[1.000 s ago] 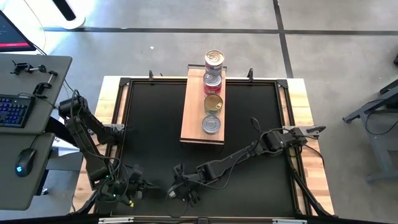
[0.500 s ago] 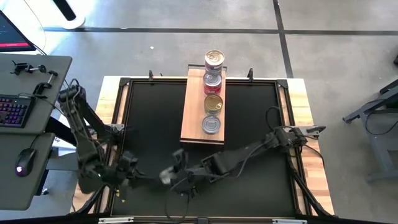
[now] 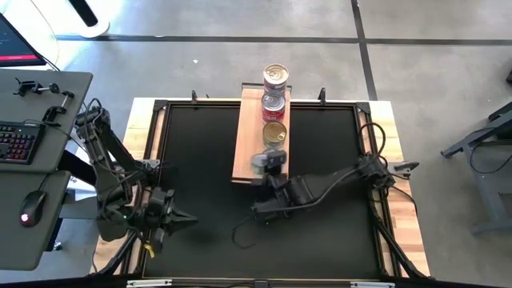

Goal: Stack canned seafood by type on shelf
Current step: Stack the dark green tuna can on top of the dark green tuna can on the shelf

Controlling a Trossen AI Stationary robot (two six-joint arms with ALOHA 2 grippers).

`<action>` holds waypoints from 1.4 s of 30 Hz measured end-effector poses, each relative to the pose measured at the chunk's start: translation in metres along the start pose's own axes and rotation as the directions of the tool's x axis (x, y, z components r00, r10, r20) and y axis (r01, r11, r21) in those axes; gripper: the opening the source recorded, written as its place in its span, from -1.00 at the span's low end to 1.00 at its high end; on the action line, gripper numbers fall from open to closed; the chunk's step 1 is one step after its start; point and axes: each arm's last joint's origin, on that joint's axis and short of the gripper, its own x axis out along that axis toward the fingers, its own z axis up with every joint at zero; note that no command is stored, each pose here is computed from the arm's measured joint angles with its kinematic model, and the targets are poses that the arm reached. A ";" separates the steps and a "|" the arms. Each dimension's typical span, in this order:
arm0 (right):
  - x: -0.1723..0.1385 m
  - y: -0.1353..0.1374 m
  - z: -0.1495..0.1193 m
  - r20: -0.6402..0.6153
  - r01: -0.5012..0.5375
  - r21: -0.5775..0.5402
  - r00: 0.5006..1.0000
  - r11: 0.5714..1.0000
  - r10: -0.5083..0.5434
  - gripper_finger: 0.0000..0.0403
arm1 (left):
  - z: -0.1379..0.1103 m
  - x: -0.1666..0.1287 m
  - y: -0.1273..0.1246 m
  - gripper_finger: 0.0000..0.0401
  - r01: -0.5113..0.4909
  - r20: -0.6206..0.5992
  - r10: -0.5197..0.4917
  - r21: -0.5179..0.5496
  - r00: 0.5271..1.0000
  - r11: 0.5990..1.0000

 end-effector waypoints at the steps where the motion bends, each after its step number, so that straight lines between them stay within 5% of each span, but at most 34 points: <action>1: 0.003 0.000 -0.005 -0.046 0.009 0.001 0.999 1.000 -0.009 -0.42 | 0.000 0.001 0.001 -1.00 -0.004 0.002 0.004 0.002 1.000 1.000; 4: 0.010 0.000 -0.005 -0.056 0.034 0.076 0.998 0.997 -0.030 -0.42 | 0.001 0.003 0.001 -1.00 -0.012 0.007 0.012 0.002 1.000 1.000; 15: 0.049 -0.008 -0.010 -0.184 0.006 0.052 0.983 0.999 0.004 -0.42 | 0.001 0.004 0.003 -1.00 -0.021 0.008 0.021 -0.004 1.000 1.000; 34: 0.063 -0.013 -0.011 -0.220 -0.042 0.021 0.974 0.999 0.046 -0.42 | 0.001 0.004 0.004 -1.00 -0.025 0.002 0.025 0.002 1.000 1.000; 42: 0.062 -0.012 -0.011 -0.226 -0.077 0.045 0.970 0.996 0.086 0.17 | 0.001 0.004 0.004 -1.00 -0.025 0.002 0.025 0.002 1.000 1.000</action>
